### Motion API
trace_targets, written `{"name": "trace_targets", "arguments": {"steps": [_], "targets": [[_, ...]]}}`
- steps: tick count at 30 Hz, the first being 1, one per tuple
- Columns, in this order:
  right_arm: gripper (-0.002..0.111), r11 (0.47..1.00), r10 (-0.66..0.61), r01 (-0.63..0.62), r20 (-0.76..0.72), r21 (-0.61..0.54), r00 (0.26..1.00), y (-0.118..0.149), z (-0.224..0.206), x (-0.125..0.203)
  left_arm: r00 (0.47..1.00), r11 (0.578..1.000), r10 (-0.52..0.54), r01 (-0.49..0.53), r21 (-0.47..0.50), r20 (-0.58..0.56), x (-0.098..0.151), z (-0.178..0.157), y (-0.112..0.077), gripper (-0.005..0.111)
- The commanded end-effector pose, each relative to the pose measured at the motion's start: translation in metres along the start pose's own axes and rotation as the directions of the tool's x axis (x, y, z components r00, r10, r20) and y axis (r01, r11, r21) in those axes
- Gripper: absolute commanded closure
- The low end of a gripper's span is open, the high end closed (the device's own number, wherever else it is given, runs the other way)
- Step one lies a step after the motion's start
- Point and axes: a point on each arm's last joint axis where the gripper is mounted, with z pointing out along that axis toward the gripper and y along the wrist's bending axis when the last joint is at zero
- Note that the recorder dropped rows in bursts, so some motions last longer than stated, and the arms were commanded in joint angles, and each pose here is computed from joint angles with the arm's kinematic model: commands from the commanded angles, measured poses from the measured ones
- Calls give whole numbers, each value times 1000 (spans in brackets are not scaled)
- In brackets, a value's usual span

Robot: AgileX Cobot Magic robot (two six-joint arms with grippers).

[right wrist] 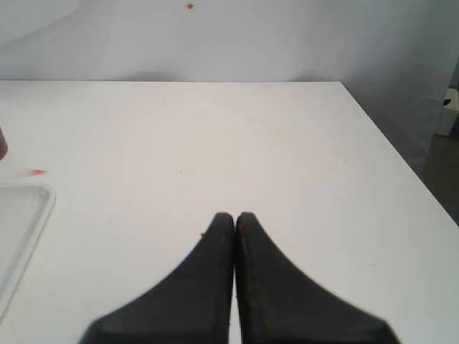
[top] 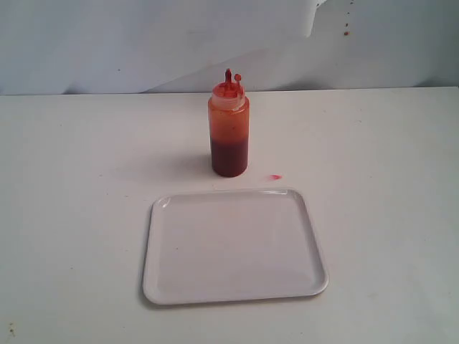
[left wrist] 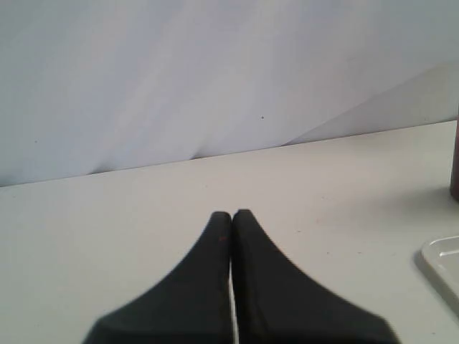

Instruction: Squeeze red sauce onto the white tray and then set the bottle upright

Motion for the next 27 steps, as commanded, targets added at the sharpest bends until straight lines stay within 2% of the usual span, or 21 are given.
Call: {"name": "trace_targets", "arguments": {"steps": [1, 27], "targets": [[108, 1000, -5, 5, 6, 2, 1000, 0, 0, 0, 1000, 1000, 1, -1, 4, -8, 3, 1, -1, 106], [108, 1000, -5, 5, 6, 2, 1000, 0, 0, 0, 1000, 1000, 1, -1, 4, -8, 3, 1, -1, 106]]}}
